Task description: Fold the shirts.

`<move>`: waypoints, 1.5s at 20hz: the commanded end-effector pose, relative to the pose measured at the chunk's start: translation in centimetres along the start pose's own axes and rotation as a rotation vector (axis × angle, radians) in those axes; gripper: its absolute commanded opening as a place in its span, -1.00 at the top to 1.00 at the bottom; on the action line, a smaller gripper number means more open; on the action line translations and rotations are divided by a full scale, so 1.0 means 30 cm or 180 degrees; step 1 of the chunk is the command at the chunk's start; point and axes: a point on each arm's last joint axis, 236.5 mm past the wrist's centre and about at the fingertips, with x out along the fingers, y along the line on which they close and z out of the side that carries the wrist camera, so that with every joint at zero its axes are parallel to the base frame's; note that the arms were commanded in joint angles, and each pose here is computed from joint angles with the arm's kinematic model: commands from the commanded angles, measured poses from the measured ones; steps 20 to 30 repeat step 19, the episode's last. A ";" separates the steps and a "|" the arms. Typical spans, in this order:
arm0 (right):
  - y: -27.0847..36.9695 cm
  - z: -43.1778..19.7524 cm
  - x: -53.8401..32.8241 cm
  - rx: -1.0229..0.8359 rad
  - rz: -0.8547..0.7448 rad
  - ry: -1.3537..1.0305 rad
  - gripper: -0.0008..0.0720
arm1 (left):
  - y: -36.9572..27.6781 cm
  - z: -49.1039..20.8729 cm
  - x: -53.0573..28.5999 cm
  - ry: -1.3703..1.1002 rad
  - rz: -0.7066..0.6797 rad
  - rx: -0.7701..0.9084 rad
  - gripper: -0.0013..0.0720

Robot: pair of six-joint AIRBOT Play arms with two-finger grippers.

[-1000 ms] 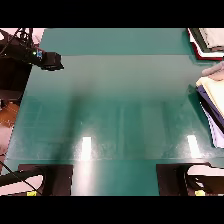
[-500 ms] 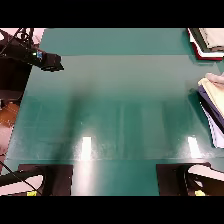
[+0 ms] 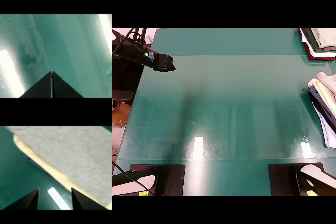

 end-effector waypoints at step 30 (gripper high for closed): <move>0.940 -0.826 0.129 -0.1765 0.1921 0.1477 0.94 | 0.004 0.042 -0.001 -0.0170 0.0012 -0.0003 0.90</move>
